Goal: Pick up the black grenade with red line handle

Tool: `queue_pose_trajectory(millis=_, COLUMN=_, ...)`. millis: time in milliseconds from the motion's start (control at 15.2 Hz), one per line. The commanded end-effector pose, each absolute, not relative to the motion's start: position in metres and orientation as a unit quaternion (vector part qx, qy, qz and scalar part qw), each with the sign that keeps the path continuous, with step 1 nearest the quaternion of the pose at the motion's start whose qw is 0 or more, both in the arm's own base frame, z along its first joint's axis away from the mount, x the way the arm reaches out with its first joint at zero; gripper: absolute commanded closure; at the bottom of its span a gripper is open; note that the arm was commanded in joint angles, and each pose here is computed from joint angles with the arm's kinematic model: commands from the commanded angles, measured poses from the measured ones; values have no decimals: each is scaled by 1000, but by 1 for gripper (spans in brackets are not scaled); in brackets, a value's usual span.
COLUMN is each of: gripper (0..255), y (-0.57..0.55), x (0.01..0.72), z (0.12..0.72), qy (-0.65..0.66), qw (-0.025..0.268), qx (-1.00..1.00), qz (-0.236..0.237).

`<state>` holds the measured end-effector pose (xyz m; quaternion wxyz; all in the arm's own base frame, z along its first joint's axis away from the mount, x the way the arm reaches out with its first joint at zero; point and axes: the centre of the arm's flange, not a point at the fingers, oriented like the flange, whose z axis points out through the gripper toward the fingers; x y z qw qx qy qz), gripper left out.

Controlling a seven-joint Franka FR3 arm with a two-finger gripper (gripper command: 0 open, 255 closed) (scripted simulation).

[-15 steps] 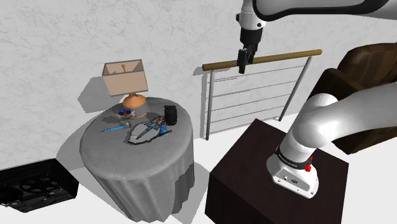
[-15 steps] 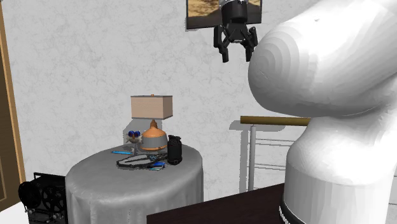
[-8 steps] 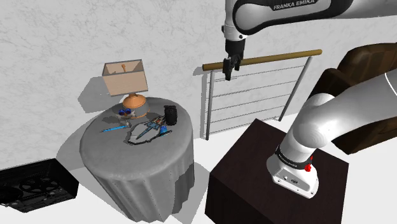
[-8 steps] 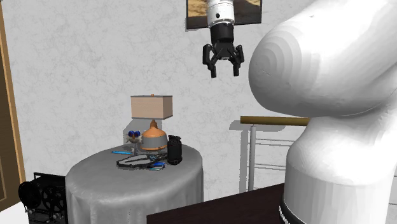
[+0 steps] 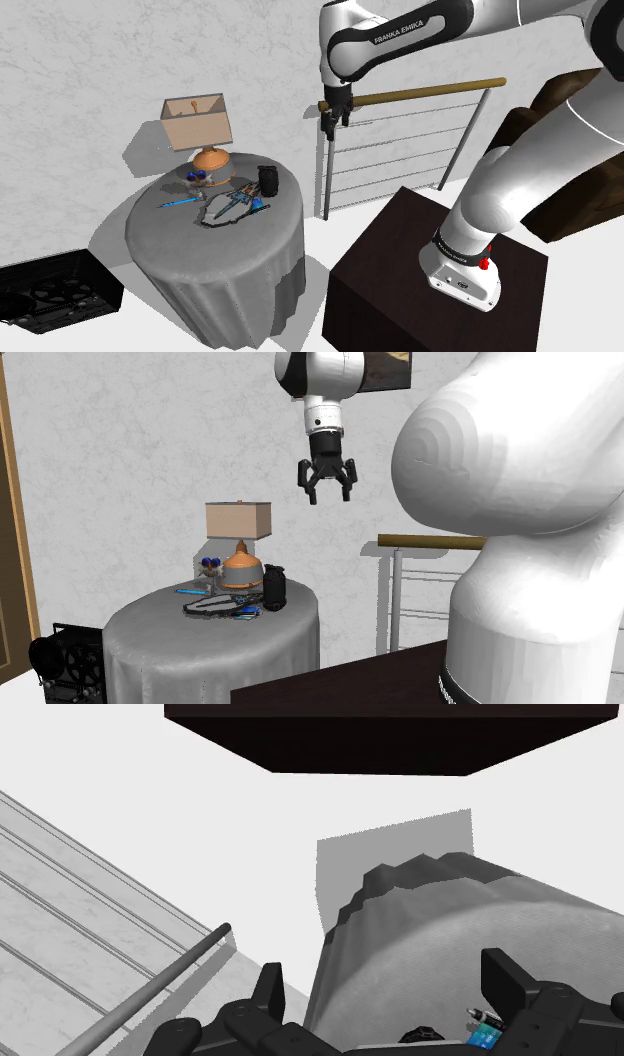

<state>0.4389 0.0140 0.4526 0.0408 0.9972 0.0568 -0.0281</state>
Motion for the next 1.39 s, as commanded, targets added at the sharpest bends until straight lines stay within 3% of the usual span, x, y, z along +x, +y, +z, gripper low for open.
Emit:
queue_pose_trajectory(millis=0, gripper=0, y=21, x=461, z=435, qy=57, qw=38, qx=997, qz=-30)
queue_pose_trajectory(millis=1320, gripper=0, y=87, x=650, z=259, qy=57, qw=17, qx=997, qz=-47)
